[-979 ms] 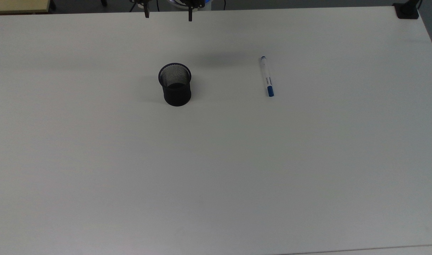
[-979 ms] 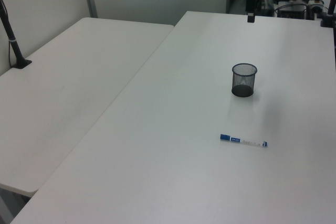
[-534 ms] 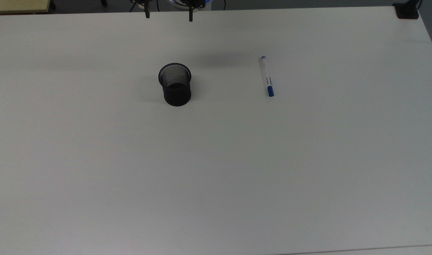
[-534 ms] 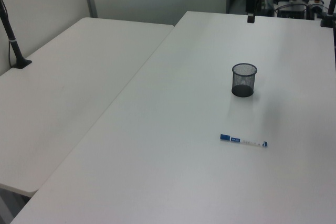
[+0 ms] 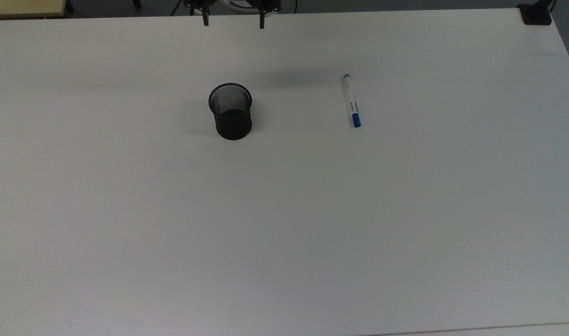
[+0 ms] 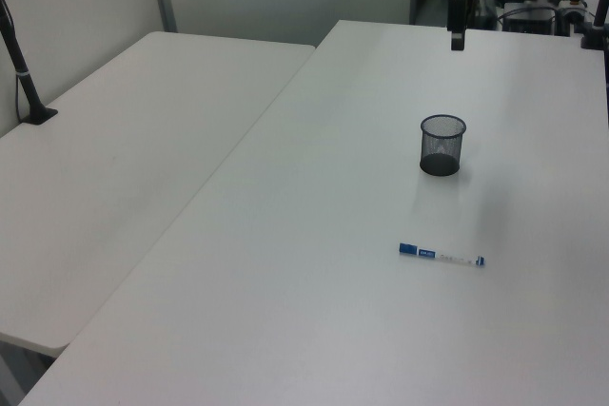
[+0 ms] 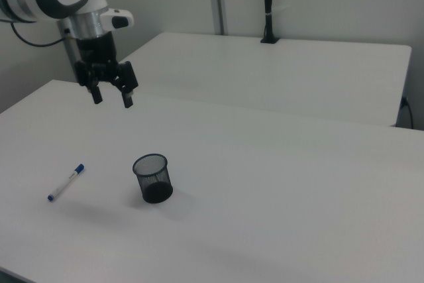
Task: Insert the marker
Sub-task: 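Move the open gripper over the white marker and lower onto it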
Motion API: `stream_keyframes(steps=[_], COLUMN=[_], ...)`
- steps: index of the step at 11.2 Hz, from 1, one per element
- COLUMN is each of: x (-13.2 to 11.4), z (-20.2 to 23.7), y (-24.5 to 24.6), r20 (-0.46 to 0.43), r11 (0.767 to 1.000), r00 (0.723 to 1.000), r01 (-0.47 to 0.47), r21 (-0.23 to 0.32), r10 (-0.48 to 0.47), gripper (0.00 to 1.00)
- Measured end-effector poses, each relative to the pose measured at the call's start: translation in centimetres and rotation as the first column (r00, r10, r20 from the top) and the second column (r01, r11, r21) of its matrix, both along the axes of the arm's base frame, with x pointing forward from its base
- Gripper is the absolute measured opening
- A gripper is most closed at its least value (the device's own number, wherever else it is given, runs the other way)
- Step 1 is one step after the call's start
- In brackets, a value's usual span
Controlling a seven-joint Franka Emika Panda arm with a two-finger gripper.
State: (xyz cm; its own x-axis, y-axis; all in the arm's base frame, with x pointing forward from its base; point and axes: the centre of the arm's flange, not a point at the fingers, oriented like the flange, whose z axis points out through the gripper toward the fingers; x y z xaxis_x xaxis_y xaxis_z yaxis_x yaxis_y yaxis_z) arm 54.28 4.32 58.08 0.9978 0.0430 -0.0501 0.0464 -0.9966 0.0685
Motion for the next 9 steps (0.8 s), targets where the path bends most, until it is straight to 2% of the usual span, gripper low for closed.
stream_keyframes(steps=[3, 6, 9], x=[-0.6, -2.0, -3.0], z=[-2.3, -6.2, -12.2], y=[5.1, 12.7, 18.0], r20=[-0.042, -0.091, -0.075], r11=[0.995, 0.978, 0.979], r00=[0.995, 0.974, 0.976], r01=[-0.095, -0.206, -0.203], r21=[0.0, 0.024, 0.035], r10=[0.095, 0.207, 0.205], gripper=[1.0, 1.0, 1.0])
